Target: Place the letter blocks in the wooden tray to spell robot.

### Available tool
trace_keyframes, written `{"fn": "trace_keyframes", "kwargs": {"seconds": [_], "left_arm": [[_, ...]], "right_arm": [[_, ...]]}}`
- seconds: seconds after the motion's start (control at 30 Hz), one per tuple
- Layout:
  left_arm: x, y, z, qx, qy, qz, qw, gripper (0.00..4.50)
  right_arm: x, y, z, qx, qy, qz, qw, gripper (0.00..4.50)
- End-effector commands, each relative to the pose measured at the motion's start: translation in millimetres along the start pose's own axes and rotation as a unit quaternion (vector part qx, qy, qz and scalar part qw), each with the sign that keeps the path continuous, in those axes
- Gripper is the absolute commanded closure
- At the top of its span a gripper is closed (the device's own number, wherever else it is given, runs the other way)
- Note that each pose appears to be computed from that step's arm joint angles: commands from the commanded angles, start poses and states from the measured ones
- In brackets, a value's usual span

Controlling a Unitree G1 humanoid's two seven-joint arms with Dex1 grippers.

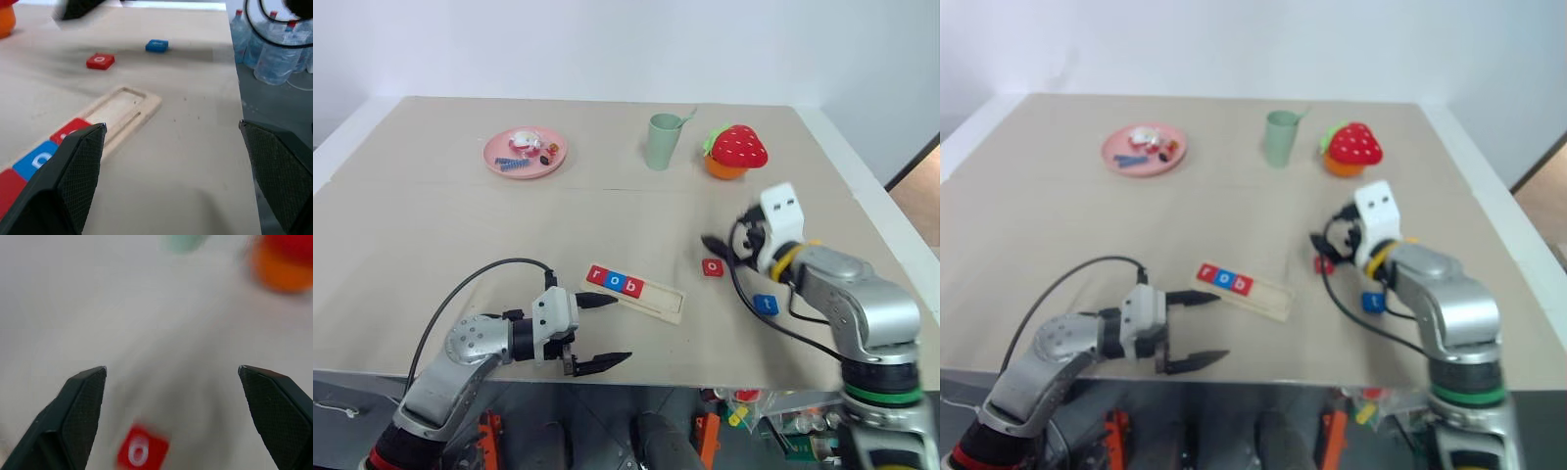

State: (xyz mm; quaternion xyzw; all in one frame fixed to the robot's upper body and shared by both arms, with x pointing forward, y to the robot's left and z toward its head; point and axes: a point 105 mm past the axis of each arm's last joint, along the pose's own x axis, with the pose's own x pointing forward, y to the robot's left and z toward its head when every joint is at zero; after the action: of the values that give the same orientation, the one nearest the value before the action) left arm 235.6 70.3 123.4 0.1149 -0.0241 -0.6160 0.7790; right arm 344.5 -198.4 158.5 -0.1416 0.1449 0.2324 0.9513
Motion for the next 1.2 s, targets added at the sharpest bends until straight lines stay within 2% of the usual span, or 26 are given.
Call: {"fn": "trace_keyframes", "kwargs": {"seconds": [0.03, 0.13, 0.33, 0.5, 0.8, 0.83, 1.2], "left_arm": [[-1, -1, 5, 0.014, -0.006, -0.002, 1.0, 0.0], [-1, -1, 4, 0.014, -0.005, -0.002, 1.0, 0.0], [-3, 0, 4, 0.014, -0.001, 0.006, 1.0, 0.0], [-4, 0, 4, 0.012, 0.003, 0.015, 1.0, 0.0], [-6, -3, 4, 0.012, 0.008, 0.016, 1.0, 0.0], [-6, -4, 4, 0.012, 0.008, 0.016, 1.0, 0.0], [-7, -4, 0, 0.012, 0.016, 0.011, 1.0, 0.0]], "right_arm": [[-4, -13, -7, -0.12, -0.034, 0.092, 0.988, 0.05], [-3, -16, -10, -0.173, -0.051, 0.149, 0.972, 0.05], [5, -12, -9, -0.191, -0.071, 0.207, 0.957, 0.05], [15, -9, -12, -0.186, -0.072, 0.219, 0.955, 0.05], [25, -14, -32, -0.177, -0.042, 0.22, 0.958, 0.05], [26, -14, -33, -0.176, -0.041, 0.222, 0.958, 0.29], [22, -2, -31, -0.139, -0.043, 0.248, 0.958, 0.29]]}}
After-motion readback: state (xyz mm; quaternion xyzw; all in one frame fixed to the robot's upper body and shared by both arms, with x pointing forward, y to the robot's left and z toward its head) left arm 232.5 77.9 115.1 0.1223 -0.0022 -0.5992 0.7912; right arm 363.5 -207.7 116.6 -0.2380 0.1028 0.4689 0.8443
